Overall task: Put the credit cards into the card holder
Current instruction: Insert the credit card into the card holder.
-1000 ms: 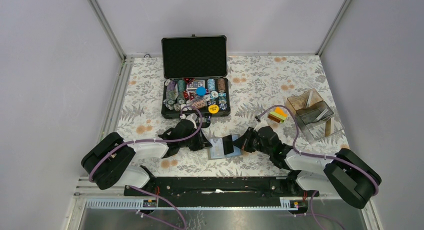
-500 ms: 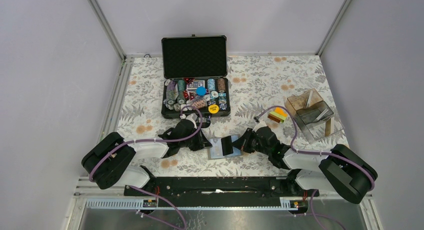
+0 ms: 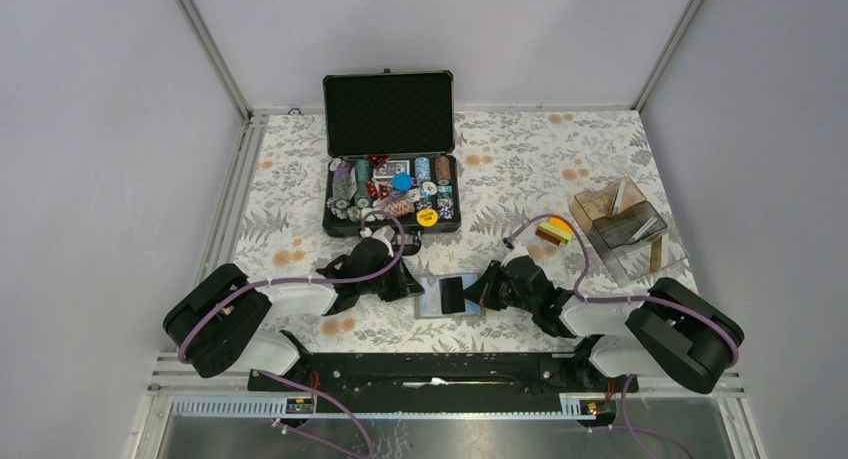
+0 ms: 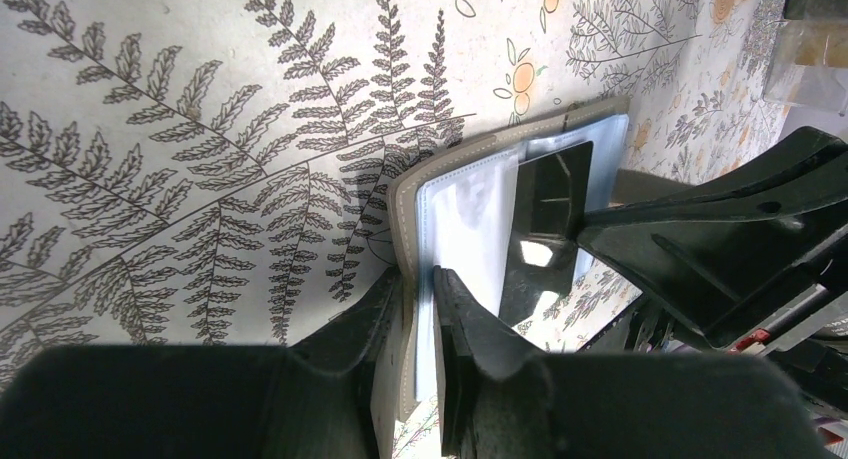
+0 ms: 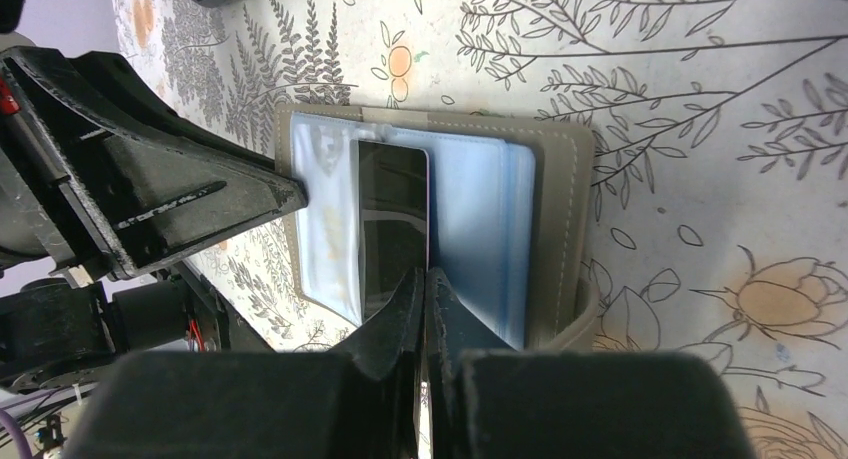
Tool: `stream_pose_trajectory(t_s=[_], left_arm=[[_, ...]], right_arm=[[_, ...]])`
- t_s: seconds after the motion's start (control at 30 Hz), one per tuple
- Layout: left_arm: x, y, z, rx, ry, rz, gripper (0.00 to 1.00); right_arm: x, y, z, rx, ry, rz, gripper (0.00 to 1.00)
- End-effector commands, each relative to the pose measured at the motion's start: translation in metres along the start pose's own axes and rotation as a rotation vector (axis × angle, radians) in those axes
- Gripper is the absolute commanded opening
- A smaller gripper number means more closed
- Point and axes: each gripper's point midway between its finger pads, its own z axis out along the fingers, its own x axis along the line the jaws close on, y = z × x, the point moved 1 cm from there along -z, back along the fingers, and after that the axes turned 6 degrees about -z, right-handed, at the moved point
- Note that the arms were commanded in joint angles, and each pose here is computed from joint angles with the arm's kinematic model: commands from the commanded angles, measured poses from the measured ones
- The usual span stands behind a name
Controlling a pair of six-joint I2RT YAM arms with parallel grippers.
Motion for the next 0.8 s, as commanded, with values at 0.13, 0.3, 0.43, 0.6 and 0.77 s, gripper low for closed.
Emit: stream_pose_trajectory(t_s=[0.13,0.3,0.43,0.6,0.77], left_arm=[[0.002,0.000,0.001,-0.005,0.008,0.022,0.19],[0.000,0.000,0.000,-0.004,0.000,0.022,0.19],[-0.001,0.000,0.000,-0.006,-0.004,0.017,0.19],[-0.005,0.000,-0.001,-0.003,-0.020,0.000,0.22],[-0.009,-0.002,-0.003,0.000,-0.043,-0.011,0.27]], right_arm=[[0.008,-0.004,0.013,-0.010,-0.016,-0.025,0.00],[0.005,0.002,0.014,-0.086,-0.068,-0.023,0.00],[0.005,0.006,0.011,-0.135,-0.101,-0.021,0.00],[0.011,0.000,0.012,-0.130,-0.111,-0.031,0.00],[0.018,-0.008,0.017,-0.105,-0.087,-0.006,0.00]])
